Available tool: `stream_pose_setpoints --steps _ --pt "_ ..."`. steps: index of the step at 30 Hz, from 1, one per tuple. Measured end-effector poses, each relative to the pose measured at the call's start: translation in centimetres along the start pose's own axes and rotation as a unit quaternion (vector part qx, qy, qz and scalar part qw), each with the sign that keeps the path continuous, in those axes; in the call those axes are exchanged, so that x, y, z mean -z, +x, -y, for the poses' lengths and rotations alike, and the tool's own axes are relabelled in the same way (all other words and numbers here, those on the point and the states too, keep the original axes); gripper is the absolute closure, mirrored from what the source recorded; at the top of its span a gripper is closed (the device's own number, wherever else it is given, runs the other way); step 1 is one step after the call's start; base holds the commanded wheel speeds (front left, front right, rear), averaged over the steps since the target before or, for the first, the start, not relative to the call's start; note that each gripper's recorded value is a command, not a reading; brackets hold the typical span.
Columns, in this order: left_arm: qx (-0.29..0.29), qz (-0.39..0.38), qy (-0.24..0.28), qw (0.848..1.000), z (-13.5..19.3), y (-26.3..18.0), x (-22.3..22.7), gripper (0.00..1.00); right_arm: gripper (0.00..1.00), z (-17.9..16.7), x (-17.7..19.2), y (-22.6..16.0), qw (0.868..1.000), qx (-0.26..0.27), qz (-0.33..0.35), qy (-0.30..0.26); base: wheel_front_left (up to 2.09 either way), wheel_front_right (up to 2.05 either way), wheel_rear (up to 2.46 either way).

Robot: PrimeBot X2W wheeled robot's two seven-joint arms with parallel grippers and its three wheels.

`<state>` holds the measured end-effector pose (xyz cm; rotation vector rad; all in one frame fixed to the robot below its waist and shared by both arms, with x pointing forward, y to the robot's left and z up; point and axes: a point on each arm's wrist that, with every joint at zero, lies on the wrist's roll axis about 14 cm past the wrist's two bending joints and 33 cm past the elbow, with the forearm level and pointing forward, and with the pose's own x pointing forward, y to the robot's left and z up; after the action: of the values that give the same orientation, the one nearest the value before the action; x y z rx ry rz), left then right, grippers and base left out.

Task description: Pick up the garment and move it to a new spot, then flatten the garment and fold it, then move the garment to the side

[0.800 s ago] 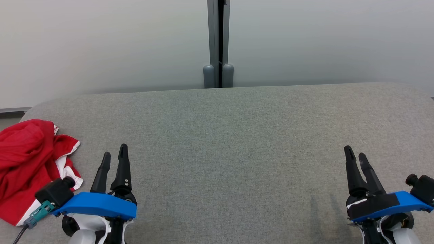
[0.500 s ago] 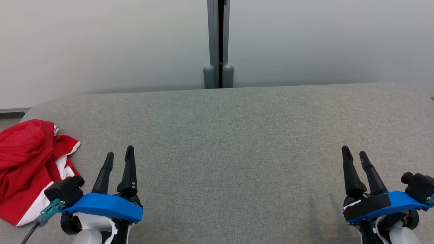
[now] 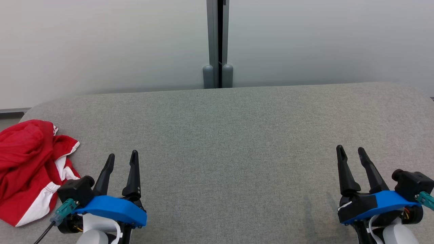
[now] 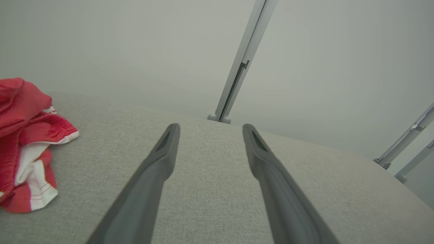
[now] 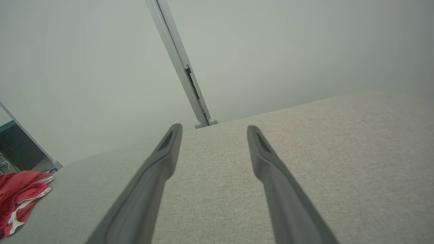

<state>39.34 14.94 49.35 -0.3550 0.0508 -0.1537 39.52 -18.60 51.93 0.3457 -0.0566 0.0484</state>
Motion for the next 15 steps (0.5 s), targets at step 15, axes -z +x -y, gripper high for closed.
stream_pose_setpoints --steps 15 --pt "-0.003 -0.011 0.067 0.998 -0.4 -0.2 1.0 0.0 0.0 -0.1 1.4 -0.2 0.998 -0.007 -0.016 -0.063 0.0 0.0 0.0"
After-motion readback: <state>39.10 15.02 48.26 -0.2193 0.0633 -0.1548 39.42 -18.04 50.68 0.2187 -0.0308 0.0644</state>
